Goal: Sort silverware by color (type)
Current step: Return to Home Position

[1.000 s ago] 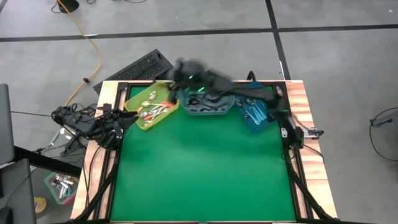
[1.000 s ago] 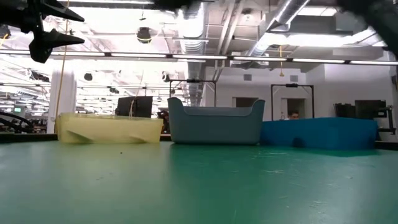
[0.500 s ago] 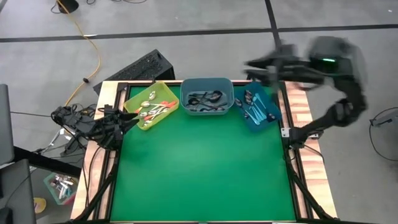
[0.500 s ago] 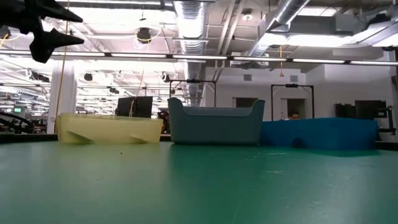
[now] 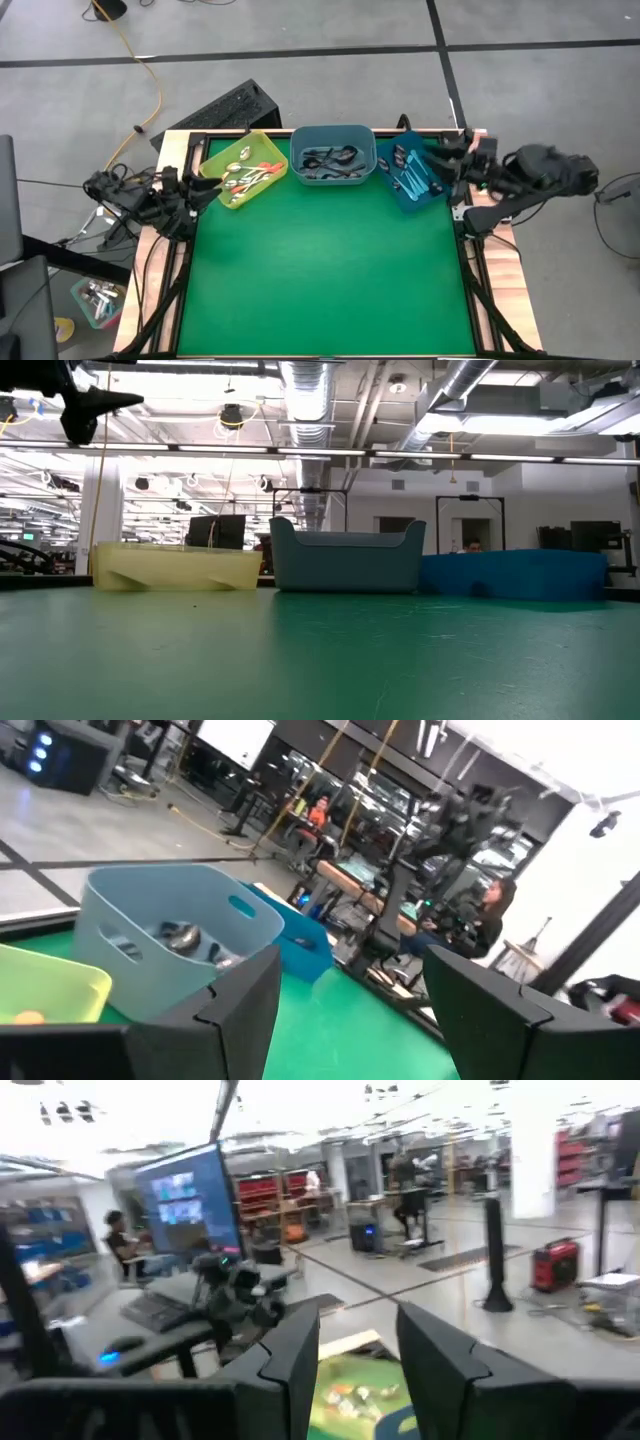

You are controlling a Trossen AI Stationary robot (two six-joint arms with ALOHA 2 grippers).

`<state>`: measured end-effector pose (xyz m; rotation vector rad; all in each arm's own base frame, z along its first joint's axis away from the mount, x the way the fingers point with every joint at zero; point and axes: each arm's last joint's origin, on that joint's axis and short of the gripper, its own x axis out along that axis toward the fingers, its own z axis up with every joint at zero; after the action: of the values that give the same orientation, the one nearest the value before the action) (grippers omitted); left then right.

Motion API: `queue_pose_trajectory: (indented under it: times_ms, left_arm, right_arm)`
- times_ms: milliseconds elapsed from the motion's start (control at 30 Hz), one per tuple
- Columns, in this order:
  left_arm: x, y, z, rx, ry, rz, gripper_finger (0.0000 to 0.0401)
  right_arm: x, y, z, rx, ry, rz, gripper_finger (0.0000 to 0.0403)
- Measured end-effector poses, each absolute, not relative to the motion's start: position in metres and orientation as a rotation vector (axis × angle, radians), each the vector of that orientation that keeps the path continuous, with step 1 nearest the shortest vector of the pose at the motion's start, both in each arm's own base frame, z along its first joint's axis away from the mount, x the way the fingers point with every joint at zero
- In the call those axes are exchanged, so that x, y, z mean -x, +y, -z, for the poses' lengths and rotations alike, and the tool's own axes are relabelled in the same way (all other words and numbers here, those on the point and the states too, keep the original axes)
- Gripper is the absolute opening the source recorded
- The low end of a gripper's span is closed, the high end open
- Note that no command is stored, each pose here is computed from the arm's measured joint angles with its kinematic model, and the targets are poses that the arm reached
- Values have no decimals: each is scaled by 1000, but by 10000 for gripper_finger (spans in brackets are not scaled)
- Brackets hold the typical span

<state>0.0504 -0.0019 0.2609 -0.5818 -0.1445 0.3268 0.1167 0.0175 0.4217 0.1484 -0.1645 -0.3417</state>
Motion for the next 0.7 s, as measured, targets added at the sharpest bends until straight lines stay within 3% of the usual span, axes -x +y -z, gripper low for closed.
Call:
queue_pose_trajectory:
  times_ms: [167, 400, 700]
  left_arm:
    - [-67, -12, -233, 600, -144, -270, 229]
    - [-87, -23, -183, 712, -232, -211, 229]
    - [-88, -22, -180, 693, -209, -243, 229]
  right_arm:
    - [-97, 16, -350, -217, -241, 315, 150]
    - [-67, 6, -288, -302, -369, 333, 150]
    - [-72, 3, -234, -343, -359, 518, 150]
